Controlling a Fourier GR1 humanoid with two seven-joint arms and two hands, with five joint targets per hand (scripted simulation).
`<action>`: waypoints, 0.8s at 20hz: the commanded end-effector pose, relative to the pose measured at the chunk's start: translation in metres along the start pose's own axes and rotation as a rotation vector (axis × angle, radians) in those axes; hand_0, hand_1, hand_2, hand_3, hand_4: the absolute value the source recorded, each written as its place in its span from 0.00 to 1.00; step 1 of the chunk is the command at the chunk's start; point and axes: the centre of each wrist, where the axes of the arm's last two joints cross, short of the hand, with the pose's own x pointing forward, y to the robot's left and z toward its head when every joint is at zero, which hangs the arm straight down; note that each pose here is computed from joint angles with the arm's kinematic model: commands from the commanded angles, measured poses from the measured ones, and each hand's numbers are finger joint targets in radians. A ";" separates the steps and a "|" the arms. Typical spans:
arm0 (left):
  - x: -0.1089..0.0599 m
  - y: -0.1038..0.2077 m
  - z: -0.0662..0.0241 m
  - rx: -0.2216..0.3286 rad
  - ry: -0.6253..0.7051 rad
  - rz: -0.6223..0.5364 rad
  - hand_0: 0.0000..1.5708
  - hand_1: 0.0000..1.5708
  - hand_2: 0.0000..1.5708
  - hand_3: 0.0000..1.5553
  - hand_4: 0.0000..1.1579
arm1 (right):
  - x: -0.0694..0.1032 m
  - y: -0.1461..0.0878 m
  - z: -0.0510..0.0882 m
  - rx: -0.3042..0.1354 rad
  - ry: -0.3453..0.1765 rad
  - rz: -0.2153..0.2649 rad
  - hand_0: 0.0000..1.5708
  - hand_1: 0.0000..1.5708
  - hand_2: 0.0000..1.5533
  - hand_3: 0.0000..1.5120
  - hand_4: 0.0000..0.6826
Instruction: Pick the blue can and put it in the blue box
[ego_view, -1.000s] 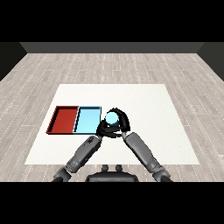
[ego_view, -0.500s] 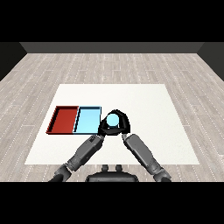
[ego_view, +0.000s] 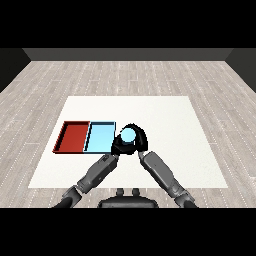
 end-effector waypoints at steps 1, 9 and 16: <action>-0.004 -0.007 0.0087 -0.011 -0.081 0.021 1.00 1.00 1.00 0.99 0.91 | 0.005 -0.017 -0.003 0.024 0.032 -0.050 0.74 0.74 0.80 0.73 0.58; -0.003 0.004 -0.0012 -0.025 -0.077 0.016 1.00 1.00 1.00 0.99 0.97 | 0.000 -0.005 0.002 0.086 0.041 0.051 0.00 0.00 0.00 0.00 0.00; -0.012 0.003 0.0099 0.035 -0.077 -0.034 1.00 1.00 1.00 0.98 0.98 | 0.011 -0.029 0.002 0.013 0.002 0.033 0.00 0.00 0.00 0.00 0.00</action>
